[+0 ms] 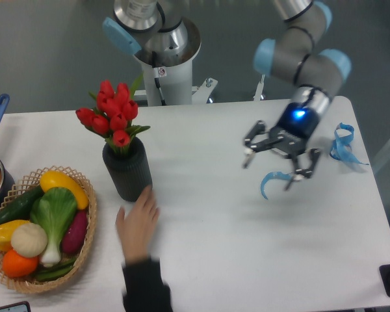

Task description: Insert the flowers into the vase

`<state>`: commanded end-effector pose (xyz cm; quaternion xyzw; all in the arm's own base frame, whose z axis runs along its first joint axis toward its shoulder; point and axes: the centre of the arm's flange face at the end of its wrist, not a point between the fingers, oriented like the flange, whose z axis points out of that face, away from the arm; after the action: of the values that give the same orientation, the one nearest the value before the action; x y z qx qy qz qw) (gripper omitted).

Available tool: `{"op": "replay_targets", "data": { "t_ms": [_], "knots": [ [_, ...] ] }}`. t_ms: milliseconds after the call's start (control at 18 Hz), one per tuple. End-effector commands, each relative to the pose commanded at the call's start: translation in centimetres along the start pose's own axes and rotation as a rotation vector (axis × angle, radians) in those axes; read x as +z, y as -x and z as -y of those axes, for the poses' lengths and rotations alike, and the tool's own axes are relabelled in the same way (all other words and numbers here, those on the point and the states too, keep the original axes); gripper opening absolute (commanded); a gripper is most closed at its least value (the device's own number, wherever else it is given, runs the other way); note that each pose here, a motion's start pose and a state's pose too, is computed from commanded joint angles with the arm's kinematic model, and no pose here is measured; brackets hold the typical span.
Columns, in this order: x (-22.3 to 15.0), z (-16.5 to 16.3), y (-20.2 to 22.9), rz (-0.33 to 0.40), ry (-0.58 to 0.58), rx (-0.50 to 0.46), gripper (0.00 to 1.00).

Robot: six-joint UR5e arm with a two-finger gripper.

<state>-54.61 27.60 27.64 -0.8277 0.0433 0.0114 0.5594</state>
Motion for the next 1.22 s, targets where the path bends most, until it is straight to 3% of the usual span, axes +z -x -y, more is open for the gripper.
{"op": "replay_targets", "data": {
  "t_ms": [389,667,1222],
  "knots": [
    [2.0,0.8,1.6,0.074,0.494,-0.047,1.00],
    [4.9,1.2,1.3,0.136,0.916,0.062,1.00],
    [6.5,1.1,-0.4,0.121,1.029,0.105,1.00]
  ]
}}
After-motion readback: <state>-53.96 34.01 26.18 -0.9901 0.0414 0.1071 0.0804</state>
